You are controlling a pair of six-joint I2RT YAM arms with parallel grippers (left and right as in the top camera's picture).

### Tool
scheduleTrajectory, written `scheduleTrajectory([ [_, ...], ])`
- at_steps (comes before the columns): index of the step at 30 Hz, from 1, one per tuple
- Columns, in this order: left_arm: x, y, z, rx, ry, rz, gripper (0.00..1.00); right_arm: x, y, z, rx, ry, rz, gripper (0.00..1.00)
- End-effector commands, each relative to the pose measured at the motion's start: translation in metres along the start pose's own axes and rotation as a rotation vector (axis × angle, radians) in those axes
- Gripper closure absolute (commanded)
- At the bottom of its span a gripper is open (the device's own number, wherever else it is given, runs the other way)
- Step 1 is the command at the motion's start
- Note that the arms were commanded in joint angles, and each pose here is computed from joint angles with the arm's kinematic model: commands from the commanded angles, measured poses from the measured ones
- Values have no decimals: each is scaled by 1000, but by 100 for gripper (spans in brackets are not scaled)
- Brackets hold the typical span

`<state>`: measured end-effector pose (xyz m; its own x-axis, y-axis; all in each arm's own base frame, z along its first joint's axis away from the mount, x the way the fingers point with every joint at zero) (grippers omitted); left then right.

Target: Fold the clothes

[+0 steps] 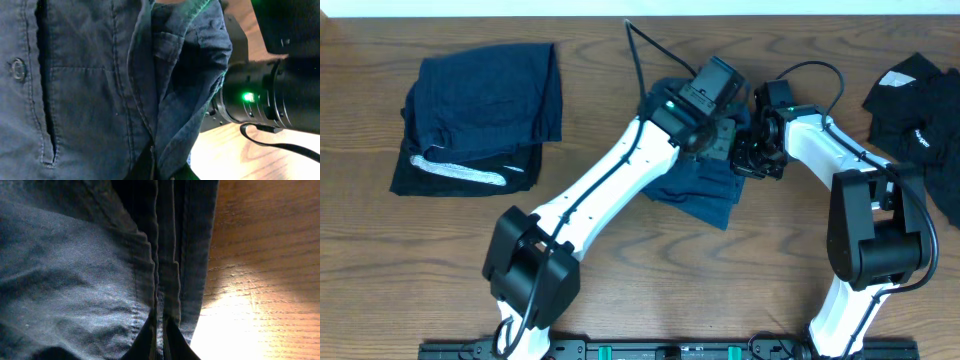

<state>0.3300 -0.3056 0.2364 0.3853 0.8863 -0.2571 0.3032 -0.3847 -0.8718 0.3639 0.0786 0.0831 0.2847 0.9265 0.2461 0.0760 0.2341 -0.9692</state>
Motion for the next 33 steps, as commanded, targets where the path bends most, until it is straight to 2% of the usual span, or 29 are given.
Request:
scheduleTrajectory([
  [1,-1,19,5,34,-12,-11,94,-15,24,12,67,18,62,94],
  [11,-1,34,1,21,-11,-6,93,-15,24,12,67,18,63,95],
  [16,-1,35,1,17,-10,-4,93,-14,19,11,77,26,46,99],
  [22,-1,35,1,18,-10,-4,93,-10,-36,-7,43,5,-39,99],
  [27,-1,35,1,18,-11,-4,93,-11,-88,-17,-63,-17,-77,85],
  [32,-4,37,2,23,-5,-2,93,-11,-100,-20,-109,-18,-93,85],
  [33,-5,37,3,25,-3,-2,89,-11,-99,-20,-107,-18,-93,85],
])
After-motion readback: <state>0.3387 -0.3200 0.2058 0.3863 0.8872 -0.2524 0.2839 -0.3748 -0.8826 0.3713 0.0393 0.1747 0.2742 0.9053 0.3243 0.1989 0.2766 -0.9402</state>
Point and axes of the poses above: each gripper's point midway between its finger pads, its own y axis out along the fingers, its own x axis along the line the jaws close on, z = x × y, the point moved 9 cm from there along -y, back along the fingers, and after that the axes turned 2 degrees about y, right-handed, at the moved point
